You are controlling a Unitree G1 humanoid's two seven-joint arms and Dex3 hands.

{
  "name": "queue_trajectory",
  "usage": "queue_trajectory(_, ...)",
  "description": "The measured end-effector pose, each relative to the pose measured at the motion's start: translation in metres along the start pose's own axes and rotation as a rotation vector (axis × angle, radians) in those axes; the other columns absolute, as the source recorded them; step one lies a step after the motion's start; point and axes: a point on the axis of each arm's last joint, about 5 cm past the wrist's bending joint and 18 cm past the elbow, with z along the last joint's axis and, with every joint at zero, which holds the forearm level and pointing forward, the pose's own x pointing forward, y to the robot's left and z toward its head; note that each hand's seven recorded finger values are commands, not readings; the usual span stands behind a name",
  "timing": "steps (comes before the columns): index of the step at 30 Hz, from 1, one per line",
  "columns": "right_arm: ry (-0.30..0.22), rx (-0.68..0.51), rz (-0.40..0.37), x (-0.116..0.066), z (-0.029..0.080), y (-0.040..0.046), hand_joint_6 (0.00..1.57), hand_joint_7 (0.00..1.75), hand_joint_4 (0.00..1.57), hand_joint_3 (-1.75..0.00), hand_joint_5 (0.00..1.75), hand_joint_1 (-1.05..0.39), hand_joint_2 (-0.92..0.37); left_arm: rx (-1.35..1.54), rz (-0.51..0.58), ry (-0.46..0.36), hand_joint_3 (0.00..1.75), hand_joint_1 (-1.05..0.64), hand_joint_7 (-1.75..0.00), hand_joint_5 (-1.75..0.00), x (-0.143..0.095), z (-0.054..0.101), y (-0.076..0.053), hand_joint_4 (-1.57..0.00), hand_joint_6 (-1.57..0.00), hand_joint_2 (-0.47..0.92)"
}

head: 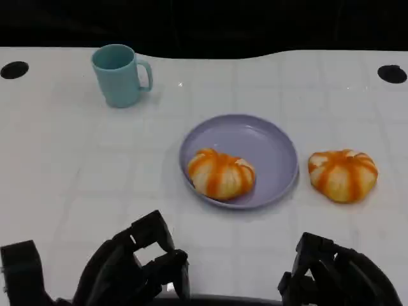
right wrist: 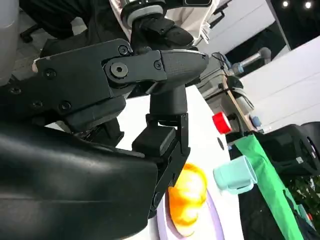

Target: Grasp the bread from the table and place it into the plate.

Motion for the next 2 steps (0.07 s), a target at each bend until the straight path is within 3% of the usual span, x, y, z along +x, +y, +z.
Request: queue_trajectory(2,0.002,0.002,-0.001,-0.0001,-0.0004,-0.0002,0.73,1.37,0.83,-0.24,1.62,-0.7,-0.92,0.0,-0.002,0.0,0.21,-0.33,-1.75,-1.75,-0.0001,0.0,0.0,-0.82,-0.57,0.78)
